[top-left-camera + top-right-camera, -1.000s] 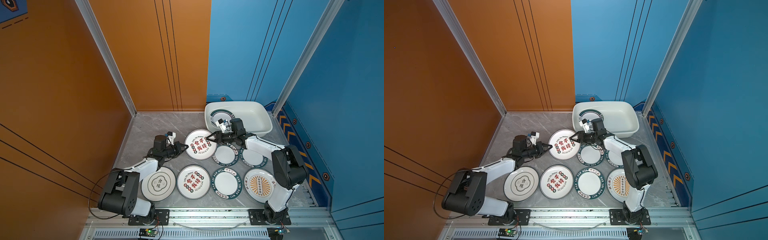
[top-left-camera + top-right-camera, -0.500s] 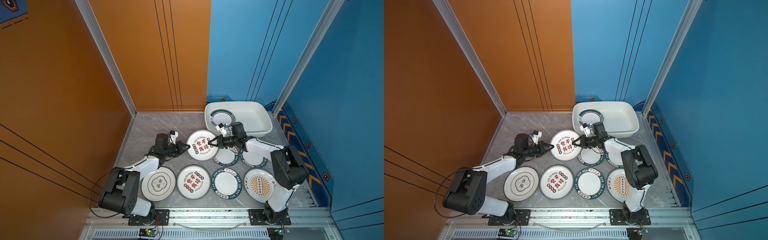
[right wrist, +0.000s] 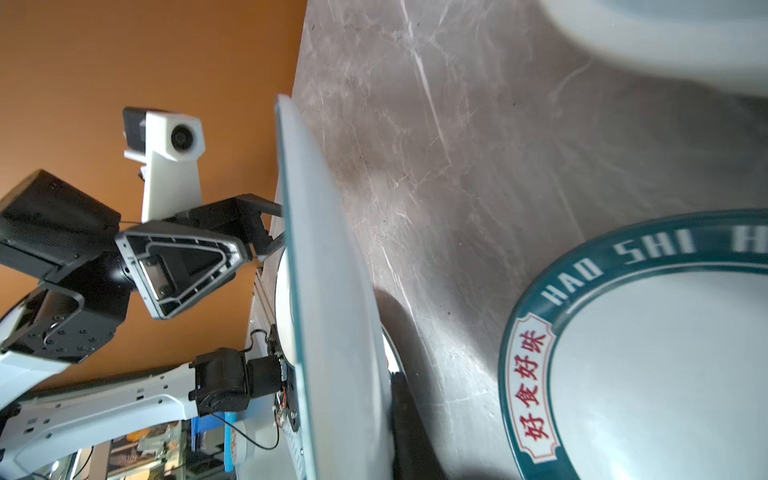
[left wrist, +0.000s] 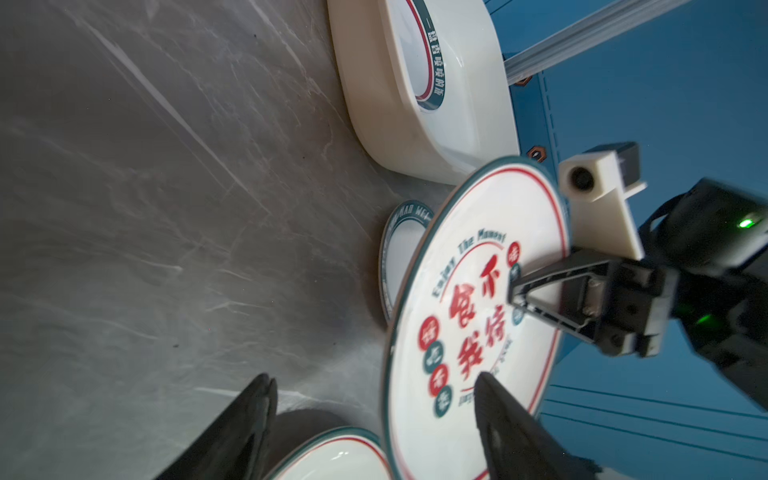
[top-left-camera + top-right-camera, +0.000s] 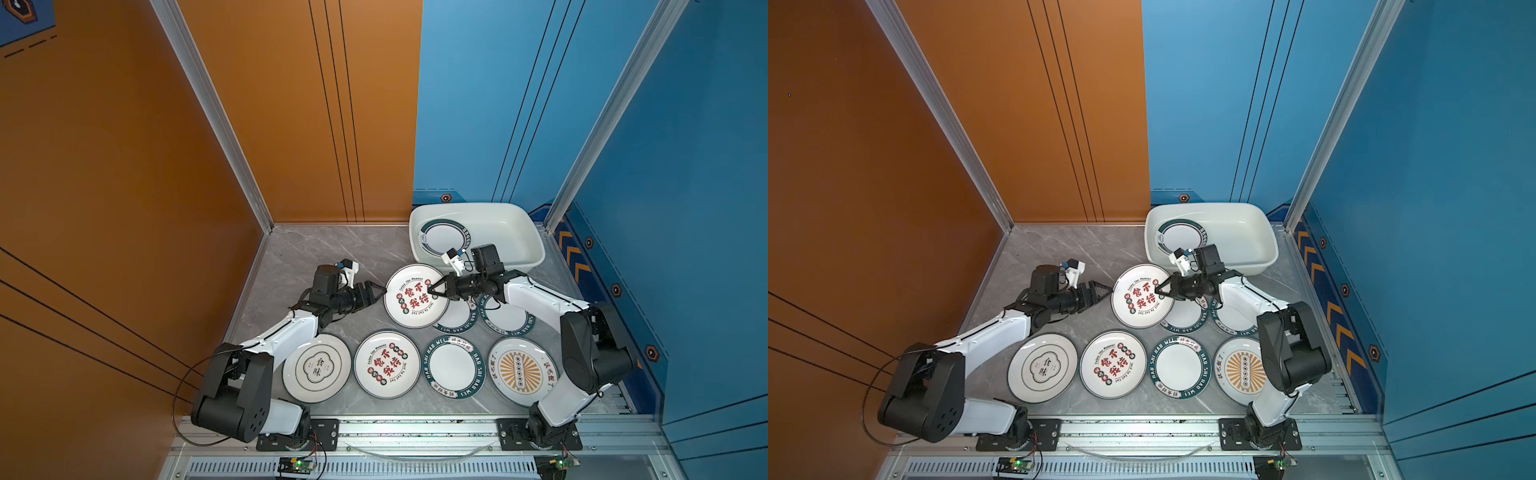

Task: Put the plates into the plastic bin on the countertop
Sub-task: 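Carry the plate into the white bin with right gripper while left gripper withdraws, then lower the red-lettered plate flat onto the stack and open right gripper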

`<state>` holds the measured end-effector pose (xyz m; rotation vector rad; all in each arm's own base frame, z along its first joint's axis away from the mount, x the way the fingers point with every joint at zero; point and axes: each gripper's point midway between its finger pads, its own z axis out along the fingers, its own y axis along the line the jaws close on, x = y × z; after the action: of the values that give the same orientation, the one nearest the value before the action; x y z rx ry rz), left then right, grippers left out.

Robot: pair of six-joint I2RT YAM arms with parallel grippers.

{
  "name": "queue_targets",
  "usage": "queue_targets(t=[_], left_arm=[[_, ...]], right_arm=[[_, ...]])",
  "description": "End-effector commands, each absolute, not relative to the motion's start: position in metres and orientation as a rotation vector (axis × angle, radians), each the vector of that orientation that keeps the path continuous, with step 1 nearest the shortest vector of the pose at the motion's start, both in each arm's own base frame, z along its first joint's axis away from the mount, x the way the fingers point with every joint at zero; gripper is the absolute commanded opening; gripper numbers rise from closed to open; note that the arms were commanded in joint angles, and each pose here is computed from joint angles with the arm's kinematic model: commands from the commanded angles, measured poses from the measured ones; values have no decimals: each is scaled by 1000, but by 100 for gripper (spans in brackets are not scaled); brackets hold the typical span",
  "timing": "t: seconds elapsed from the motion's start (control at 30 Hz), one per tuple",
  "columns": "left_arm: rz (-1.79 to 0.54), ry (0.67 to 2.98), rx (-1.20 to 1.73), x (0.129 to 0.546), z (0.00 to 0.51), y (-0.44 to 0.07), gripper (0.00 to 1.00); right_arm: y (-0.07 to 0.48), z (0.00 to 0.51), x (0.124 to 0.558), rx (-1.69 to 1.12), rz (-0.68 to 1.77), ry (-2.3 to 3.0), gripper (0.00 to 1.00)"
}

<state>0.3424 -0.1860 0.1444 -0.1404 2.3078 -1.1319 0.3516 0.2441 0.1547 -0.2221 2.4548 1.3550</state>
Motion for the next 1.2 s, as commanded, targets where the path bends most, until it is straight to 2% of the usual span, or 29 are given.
queue_targets(t=[0.0,0.23,0.43,0.67,0.87,1.17], left_arm=[[-1018,2295,-122,344,152,-177,98],[-920,2285,-230,349,144,-154,98],[-914,2268,-264,347,145,-143,98],[-922,2274,-246,342,144,-141,98],[-952,2293,-233,340,136,-145,98],[-938,2316,-228,336,127,-142,98]], right_arm=[[227,179,360,-200,1302,2403,0],[185,216,418,54,1213,2307,0],[134,234,487,351,1136,2187,0],[93,227,550,560,995,2149,0],[88,208,591,601,884,2211,0],[95,157,614,631,780,2321,0]])
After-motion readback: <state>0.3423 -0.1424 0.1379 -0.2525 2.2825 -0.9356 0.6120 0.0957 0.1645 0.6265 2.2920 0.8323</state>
